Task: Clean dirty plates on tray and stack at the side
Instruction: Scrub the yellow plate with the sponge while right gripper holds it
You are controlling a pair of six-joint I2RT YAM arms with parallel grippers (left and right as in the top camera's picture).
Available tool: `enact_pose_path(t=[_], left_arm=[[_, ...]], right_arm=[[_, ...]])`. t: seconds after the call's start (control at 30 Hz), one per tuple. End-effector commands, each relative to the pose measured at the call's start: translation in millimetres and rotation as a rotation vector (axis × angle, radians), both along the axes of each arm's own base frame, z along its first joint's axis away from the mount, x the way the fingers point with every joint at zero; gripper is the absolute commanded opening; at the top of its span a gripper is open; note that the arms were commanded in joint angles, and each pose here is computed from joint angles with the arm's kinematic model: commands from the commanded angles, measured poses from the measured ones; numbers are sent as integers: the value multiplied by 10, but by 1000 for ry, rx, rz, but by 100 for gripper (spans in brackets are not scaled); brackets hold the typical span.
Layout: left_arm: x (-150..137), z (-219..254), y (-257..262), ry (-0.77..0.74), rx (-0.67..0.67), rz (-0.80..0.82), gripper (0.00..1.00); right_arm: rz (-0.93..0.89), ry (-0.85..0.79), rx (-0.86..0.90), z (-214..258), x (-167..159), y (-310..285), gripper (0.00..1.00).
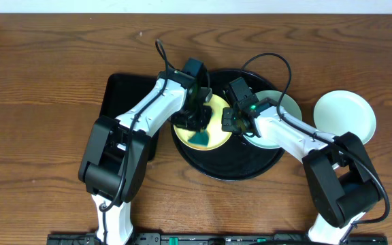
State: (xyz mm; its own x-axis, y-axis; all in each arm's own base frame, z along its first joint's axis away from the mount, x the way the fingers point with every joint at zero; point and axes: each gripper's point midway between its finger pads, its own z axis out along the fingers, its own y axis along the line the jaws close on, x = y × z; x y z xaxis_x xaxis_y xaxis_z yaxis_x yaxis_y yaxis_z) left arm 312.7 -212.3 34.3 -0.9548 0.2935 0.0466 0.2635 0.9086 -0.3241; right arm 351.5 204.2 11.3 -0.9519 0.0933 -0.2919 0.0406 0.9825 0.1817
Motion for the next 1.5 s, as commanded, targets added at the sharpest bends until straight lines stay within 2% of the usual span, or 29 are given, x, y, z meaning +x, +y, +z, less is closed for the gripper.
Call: enact_pose_path(t=[0.0, 0.1, 0.3, 0.43, 0.5, 0.67, 0.8, 0.9, 1.07, 1.13, 1.33, 1.47], left_arm=[[-146, 41, -31, 37, -48, -103, 8], [-148, 40, -28, 25, -54, -141, 8], [254, 29, -146, -154, -79, -144, 7], [593, -12, 24, -295, 55, -91, 7], [661, -27, 143, -326, 129, -75, 7], [572, -74, 432, -286, 282, -9, 7], [360, -95, 520, -193, 316, 19, 7], [195, -96, 416, -113, 248, 9, 8], [-55, 65, -159, -21, -126, -166, 8], [-44, 115, -270, -34, -198, -192, 8], [237, 115, -334, -161, -208, -197, 7], [551, 24, -116, -291, -36, -154, 8]], right_arm=[[-9, -3, 5, 1, 21, 31, 1], [-9, -2, 6, 1, 21, 32, 2], [-8, -2, 5, 1, 20, 31, 2], [-8, -2, 5, 1, 19, 31, 2], [-8, -2, 5, 0, 19, 30, 2], [-8, -1, 4, 0, 18, 29, 2], [-8, -1, 5, 0, 19, 30, 2], [-8, -2, 5, 0, 19, 30, 2], [-8, -2, 5, 1, 19, 33, 2], [-8, -2, 5, 1, 19, 33, 2], [-8, -2, 5, 1, 19, 33, 2], [-8, -2, 5, 1, 20, 32, 1]])
